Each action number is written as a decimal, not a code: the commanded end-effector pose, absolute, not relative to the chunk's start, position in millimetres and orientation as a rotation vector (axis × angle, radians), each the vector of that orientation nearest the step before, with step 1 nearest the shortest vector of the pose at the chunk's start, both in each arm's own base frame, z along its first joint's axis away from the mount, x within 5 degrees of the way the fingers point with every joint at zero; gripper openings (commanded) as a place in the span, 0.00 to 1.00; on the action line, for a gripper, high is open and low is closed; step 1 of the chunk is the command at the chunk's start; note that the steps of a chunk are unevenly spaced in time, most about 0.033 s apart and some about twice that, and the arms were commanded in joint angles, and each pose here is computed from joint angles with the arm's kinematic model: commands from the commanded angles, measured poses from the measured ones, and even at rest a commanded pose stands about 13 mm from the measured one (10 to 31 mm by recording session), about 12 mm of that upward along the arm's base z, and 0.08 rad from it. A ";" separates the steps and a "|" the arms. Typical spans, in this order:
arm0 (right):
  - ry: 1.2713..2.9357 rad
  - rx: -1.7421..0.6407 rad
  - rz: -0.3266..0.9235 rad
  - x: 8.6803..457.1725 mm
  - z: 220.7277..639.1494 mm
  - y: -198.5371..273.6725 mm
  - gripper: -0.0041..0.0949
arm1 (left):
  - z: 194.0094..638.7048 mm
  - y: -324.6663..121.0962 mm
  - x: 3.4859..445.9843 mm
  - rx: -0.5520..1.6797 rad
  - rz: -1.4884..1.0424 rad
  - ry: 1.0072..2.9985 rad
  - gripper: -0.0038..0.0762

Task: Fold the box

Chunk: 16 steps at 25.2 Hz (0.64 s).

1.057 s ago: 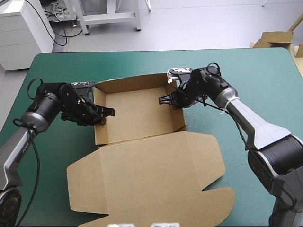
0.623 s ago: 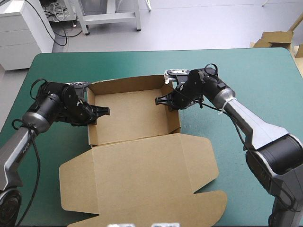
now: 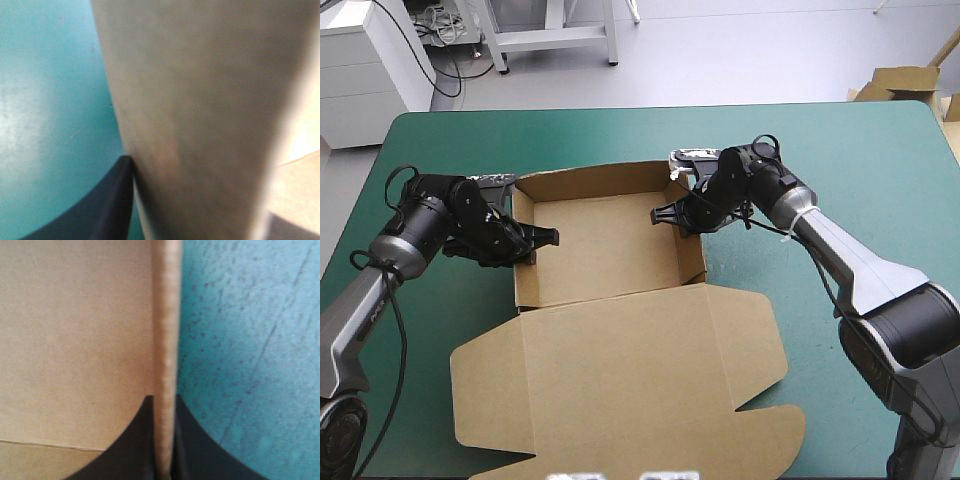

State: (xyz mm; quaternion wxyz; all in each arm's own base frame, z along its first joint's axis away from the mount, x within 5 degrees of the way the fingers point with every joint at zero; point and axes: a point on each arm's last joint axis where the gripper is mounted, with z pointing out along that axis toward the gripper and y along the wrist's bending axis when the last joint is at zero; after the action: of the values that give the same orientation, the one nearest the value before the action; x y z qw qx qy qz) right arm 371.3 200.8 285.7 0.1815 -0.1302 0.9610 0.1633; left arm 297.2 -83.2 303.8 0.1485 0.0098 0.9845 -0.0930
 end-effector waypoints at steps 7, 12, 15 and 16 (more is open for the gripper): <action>2.589 -0.343 0.547 365.2 323.1 200.6 0.02 | 329.7 -102.8 290.9 0.135 -0.577 2.702 0.58; 2.591 -0.352 0.535 365.1 322.8 200.0 0.02 | 333.8 -105.0 288.6 0.136 -0.625 2.684 0.58; 2.595 -0.372 0.481 365.7 321.6 197.1 0.02 | 339.8 -103.9 283.7 0.166 -0.621 2.670 0.58; 2.595 -0.373 0.476 365.8 321.5 196.8 0.02 | 342.3 -103.5 282.0 0.159 -0.624 2.663 0.58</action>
State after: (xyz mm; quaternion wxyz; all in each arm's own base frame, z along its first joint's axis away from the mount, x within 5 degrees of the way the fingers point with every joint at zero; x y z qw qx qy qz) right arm 373.6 193.5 284.3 0.1844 -0.1399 0.9636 0.1338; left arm 292.0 -94.8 311.9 0.1527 0.0610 0.9726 -0.1646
